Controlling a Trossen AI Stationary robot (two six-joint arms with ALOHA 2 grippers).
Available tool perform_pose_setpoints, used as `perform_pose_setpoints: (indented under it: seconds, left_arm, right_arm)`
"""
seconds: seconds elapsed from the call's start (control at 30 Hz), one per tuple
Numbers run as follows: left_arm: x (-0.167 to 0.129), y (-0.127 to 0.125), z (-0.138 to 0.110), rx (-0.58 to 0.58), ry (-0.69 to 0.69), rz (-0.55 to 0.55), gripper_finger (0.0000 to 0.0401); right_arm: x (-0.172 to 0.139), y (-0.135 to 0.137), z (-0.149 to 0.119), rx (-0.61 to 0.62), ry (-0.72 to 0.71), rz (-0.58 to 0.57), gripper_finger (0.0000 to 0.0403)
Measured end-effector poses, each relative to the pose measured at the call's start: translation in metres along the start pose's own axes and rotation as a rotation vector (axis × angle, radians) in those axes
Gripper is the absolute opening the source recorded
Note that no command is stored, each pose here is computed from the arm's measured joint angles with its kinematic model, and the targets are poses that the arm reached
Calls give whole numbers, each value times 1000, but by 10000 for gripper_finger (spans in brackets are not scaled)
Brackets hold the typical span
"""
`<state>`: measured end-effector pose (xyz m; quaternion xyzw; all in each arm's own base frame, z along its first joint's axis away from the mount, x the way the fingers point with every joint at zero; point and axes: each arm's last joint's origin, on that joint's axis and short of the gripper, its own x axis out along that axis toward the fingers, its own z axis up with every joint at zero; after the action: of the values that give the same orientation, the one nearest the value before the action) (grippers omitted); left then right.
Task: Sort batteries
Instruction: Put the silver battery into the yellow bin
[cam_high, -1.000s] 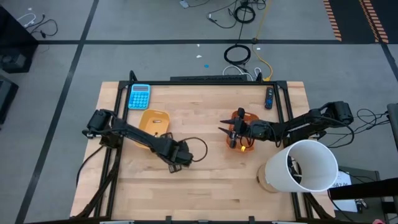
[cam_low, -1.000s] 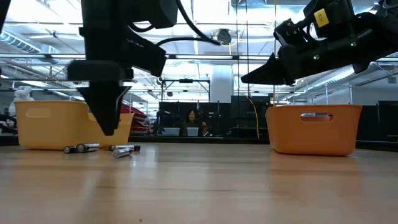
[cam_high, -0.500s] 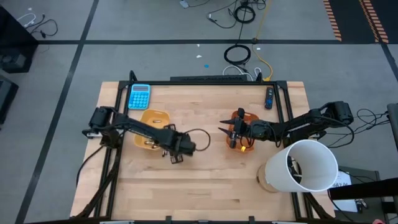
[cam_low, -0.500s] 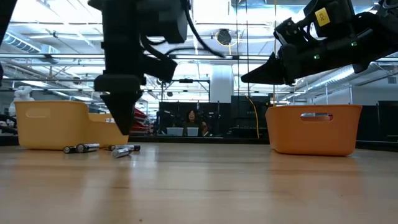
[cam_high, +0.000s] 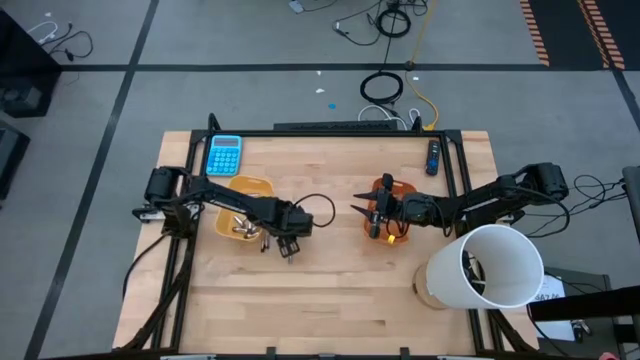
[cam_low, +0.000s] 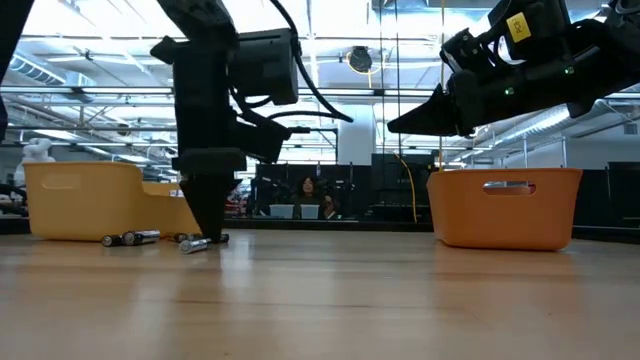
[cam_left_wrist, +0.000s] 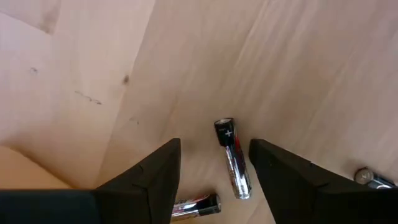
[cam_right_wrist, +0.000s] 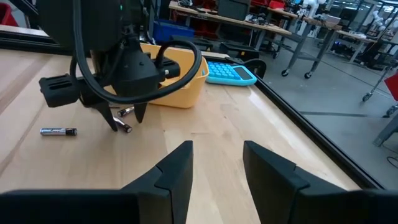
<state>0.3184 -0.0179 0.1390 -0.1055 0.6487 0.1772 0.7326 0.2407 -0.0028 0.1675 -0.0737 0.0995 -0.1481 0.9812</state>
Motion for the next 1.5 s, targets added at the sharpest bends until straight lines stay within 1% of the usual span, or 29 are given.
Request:
perform_pose_setpoints:
  seconds: [0.07, 0.13, 0.2, 0.3, 0.33, 0.37, 0.53, 0.6, 0.73, 0.83, 0.9, 0.97, 1.03, 1.07, 1.2, 1.33, 1.4, 1.47, 1.5]
  left_arm:
    - [1, 0, -1, 3, -1, -1, 201]
    - [2, 0, -1, 21, -1, -8, 175]
    - [2, -3, -2, 52, -9, -16, 133]
    - [1, -8, -2, 102, -26, -26, 45]
    - [1, -9, -3, 109, -31, -25, 28]
    - [1, -11, -3, 115, -36, -22, 21]
    - [-7, -19, -2, 136, -71, 19, 21]
    - [-20, -23, 4, 134, -129, 33, 19]
    - [-50, -18, 8, 103, -197, 76, 19]
    - [-67, -9, -1, 57, -180, 120, 19]
    - [-77, 0, -11, 19, -153, 180, 19]
    - [-81, 10, -21, -17, -113, 225, 19]
    - [-86, 16, -27, -61, -115, 221, 18]
    - [-87, 19, -30, -71, -95, 221, 18]
    - [-79, 32, -41, -110, -12, 229, 18]
    - [-58, 50, -53, -126, 87, 273, 18]
    - [-46, 59, -59, -122, 141, 266, 18]
    - [-35, 66, -61, -131, 154, 240, 18]
    - [-31, 69, -62, -141, 154, 210, 18]
  right_arm:
    - [0, 0, 0, 0, -1, 0, 132]
    - [0, 0, 0, 0, -1, 0, 132]
    - [0, 0, 0, 0, -1, 0, 132]
    - [0, 0, 0, 0, -2, 0, 132]
    - [0, 0, 0, 0, -2, 0, 132]
    - [0, 0, 0, 1, -2, 0, 132]
    - [0, 0, 0, 1, -4, 0, 132]
    - [0, 0, 0, 1, -4, -1, 132]
    - [0, 0, 0, 1, -3, -1, 132]
    - [0, 0, 0, 2, 5, 0, 132]
    - [0, 0, -1, 1, 7, 0, 132]
    - [0, 0, -1, 1, 7, 0, 132]
    - [0, 0, 0, 2, 4, 0, 132]
    - [0, 0, 0, 3, -1, 0, 132]
    - [0, 0, 0, 4, -2, 0, 132]
    - [0, 0, 1, 8, -4, 0, 132]
    - [0, 0, 0, 8, -4, 0, 132]
    - [0, 0, 0, 8, -2, 0, 132]
    - [0, 0, 1, 8, -4, 0, 132]
